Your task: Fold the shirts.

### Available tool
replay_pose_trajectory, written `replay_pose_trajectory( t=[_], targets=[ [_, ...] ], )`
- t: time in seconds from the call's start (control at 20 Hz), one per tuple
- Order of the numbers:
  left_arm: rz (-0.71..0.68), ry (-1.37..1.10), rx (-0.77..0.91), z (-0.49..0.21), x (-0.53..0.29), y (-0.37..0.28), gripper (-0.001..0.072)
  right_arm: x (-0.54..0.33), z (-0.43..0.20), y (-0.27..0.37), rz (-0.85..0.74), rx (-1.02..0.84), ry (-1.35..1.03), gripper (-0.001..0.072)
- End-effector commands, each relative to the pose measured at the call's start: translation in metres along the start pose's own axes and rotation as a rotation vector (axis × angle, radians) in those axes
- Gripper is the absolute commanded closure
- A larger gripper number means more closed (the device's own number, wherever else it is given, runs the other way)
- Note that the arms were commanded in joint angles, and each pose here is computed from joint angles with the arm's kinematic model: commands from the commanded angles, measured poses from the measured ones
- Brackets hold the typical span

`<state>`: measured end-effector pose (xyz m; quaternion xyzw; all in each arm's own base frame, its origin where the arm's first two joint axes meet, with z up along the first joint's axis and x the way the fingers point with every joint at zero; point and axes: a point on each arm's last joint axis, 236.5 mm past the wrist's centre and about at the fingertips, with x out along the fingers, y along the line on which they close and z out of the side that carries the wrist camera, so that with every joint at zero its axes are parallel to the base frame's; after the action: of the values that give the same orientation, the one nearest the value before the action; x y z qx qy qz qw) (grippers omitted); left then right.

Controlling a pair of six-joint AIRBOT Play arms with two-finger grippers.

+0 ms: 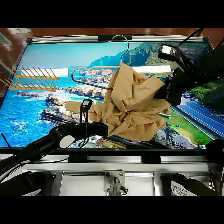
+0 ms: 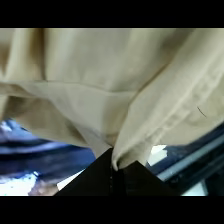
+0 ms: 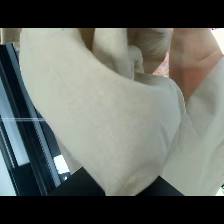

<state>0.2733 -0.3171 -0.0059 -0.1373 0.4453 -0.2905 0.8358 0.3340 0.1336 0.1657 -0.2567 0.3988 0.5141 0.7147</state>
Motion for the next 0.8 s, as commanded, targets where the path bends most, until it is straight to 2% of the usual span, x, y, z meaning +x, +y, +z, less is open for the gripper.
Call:
replay_pose_trajectory(
  t=[0.0,0.2,0.4,0.75],
  targets=[
    [0.068,-0.059,-0.004,0.034,-0.015,0.035,0.0652,-0.001,-0.001,-0.001,-0.007,0.021,0.004,0.0652],
    [0.216,-0.154,0.004,0.116,-0.074,0.1,0.0653,-0.005,0.017,0.002,-0.014,0.008,-0.068,0.0651],
    [0.27,-0.344,-0.012,0.199,-0.133,0.121,0.0652,-0.009,0.037,0.013,0.02,-0.01,-0.151,0.0652],
    [0.314,-0.356,-0.021,0.209,-0.147,0.142,0.0653,-0.011,0.046,0.021,0.05,-0.036,-0.192,0.0652]
  ],
)
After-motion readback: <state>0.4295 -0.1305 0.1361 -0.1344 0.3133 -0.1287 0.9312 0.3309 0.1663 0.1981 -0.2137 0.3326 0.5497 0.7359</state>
